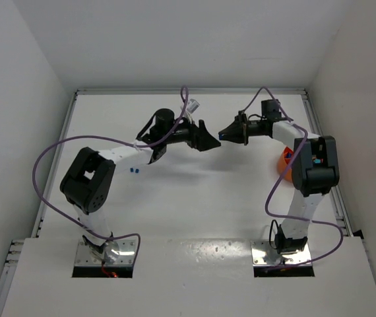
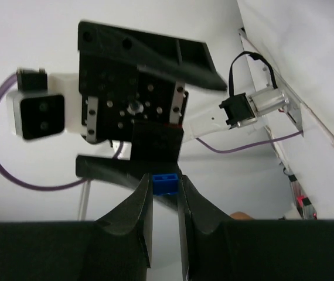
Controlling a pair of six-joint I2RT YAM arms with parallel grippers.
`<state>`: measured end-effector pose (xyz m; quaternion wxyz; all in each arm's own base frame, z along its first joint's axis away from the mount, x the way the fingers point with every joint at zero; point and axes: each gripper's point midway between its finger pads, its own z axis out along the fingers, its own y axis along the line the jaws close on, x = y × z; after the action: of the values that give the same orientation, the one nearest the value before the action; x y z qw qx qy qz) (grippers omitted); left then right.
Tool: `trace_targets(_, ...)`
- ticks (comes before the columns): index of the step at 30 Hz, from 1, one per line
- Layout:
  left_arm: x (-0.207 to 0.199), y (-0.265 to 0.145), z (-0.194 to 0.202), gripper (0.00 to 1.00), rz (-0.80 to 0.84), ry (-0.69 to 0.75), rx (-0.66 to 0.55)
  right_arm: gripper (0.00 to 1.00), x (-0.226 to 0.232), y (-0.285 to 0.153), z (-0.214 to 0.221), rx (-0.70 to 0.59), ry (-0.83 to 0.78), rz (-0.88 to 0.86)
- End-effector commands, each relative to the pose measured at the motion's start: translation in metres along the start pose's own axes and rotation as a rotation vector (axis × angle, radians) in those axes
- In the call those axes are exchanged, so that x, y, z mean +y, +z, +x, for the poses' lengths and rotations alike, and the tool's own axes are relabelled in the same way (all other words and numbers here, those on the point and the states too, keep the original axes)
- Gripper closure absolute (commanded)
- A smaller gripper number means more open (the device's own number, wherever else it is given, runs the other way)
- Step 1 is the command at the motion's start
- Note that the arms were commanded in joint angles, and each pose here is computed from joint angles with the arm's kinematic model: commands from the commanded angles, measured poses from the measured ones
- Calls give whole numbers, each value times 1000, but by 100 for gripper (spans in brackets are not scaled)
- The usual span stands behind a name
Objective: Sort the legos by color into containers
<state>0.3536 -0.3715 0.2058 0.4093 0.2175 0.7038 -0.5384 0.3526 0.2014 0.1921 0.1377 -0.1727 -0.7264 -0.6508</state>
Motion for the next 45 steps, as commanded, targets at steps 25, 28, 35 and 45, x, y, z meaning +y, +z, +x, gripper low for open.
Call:
trace_targets(25,73,-155,-92,0,-609,472,192,100,-12,-198,5,-704,-658,754)
trace_targets(28,73,-152,-82,0,-569,479,248,100,-24,-217,8,-714,-692,898)
trace_targets(35,90,-152,-72,0,-618,422,311,100,-29,-246,14,-703,-730,1094)
trace_targets(45,113,-156,-67,5,-706,326,351,100,-57,-272,8,-632,-656,1308)
